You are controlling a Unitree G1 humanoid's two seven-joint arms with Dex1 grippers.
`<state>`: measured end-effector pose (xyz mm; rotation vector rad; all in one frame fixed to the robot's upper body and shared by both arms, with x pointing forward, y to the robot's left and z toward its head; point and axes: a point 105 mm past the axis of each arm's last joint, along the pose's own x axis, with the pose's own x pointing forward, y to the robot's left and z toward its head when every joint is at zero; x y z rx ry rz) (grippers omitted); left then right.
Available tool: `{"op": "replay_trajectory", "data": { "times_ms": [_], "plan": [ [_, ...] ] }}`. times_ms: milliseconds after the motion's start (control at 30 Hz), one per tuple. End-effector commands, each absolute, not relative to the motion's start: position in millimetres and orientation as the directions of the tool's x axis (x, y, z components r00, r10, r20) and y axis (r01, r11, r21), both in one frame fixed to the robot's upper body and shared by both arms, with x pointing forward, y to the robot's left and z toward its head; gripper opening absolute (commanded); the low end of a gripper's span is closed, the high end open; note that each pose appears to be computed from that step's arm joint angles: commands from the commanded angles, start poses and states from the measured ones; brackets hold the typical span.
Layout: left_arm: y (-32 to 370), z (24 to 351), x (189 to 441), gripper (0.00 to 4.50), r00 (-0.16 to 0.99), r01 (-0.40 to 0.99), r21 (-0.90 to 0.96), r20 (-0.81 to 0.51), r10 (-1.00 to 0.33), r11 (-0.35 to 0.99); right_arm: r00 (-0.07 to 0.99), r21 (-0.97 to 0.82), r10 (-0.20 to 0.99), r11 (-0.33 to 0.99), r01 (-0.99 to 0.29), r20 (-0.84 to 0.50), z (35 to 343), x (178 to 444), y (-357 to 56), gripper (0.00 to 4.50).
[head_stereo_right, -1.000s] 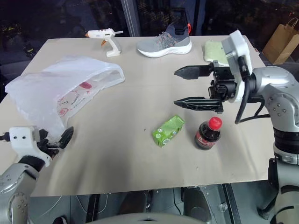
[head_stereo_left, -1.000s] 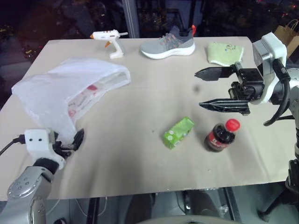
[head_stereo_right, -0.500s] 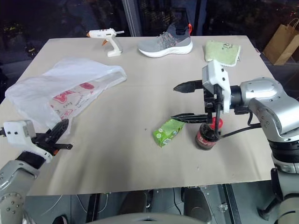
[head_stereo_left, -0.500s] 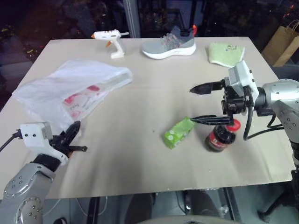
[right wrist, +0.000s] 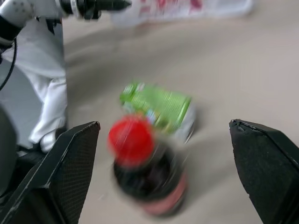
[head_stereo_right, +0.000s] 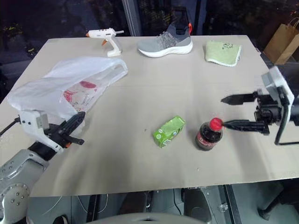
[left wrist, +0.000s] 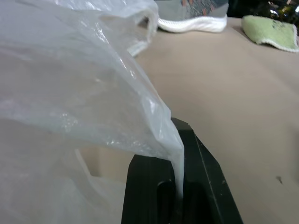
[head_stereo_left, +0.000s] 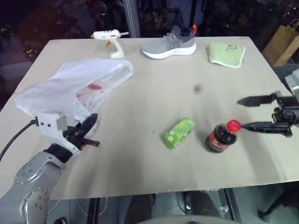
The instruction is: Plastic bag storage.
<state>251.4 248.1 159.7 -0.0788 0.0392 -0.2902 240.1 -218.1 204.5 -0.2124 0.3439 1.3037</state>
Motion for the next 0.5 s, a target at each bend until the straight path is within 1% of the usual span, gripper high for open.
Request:
{"op": "replay_trajectory", "data": {
  "times_ms": [33,133,233,433,500],
  "plan": [
    [243.2,163.8,254.3,0.08,0.946,0.322,-0.070,-0.016,-0.323,0.944,0.254,-0.077,0.828,0.250,-0.965,-0.499,175.8,233.3,-225.7,4.50],
    [241.3,162.6,257.0,0.08,0.940,0.340,-0.064,-0.021,-0.342,0.938,0.300,-0.120,0.837,0.276,-0.954,-0.459,156.7,236.1,-211.9,4.50],
    [240.9,162.0,258.7,0.08,0.936,0.349,-0.065,-0.024,-0.351,0.935,0.331,-0.135,0.848,0.303,-0.943,-0.415,149.0,238.8,-199.1,4.50],
    [240.5,161.1,259.6,0.08,0.927,0.371,-0.056,-0.034,-0.373,0.927,0.469,-0.167,0.834,0.438,-0.883,-0.292,137.9,260.8,-173.0,4.50],
    [241.2,161.7,260.2,0.08,0.926,0.374,-0.054,-0.032,-0.376,0.926,0.522,-0.146,0.819,0.501,-0.853,-0.237,138.7,269.3,-168.1,4.50]
  ]
}}
